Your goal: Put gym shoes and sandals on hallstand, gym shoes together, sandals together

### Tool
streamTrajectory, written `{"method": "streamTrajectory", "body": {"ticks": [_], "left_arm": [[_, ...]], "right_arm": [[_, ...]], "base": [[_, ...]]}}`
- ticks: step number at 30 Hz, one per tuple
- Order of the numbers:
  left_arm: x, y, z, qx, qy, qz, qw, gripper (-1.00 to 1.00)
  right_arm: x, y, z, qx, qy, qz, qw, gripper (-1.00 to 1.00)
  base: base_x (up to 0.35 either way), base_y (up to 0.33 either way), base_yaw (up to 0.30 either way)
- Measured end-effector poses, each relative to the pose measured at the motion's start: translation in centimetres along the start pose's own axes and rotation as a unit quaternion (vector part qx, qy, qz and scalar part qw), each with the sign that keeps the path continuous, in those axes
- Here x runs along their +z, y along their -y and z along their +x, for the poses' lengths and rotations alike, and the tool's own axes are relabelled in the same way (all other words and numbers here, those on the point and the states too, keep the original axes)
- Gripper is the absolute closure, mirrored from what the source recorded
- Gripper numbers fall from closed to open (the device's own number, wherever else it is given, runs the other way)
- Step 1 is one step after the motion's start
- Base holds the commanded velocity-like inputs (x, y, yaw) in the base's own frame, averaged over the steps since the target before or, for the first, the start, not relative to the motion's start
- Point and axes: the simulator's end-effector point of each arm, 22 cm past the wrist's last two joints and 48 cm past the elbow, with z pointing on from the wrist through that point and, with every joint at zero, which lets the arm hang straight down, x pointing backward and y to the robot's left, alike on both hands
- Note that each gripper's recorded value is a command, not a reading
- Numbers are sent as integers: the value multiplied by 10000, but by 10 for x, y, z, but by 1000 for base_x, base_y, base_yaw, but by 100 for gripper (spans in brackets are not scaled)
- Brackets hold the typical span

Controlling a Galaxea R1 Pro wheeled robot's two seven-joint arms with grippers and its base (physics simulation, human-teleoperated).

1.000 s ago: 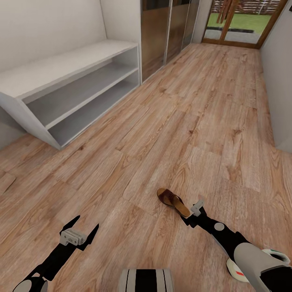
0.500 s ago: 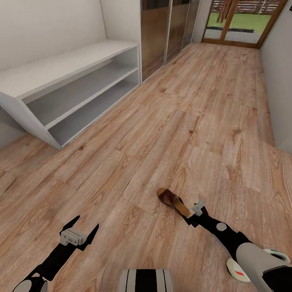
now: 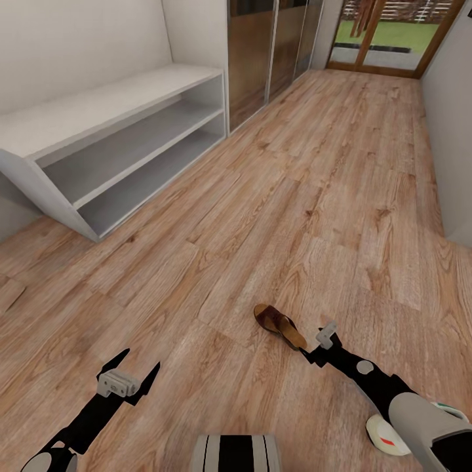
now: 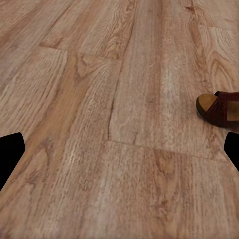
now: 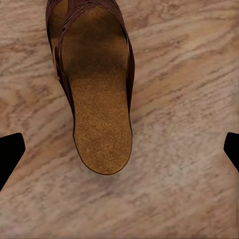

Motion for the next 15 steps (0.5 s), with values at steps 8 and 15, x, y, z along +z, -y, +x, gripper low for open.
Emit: {"method": "streamTrajectory", "body": {"ticks": [8,15], "left_arm": [[0,1,1,-10,-11,2,10000,-100],[1,1,5,-25,-49,5,10000,-100]], "right_arm": [[1,-3,0,-50,11,-42,10000,-100],[3,-10,1,-91,35,-114,9999,-100]], "base": [[0,0,0],[0,0,0]]}}
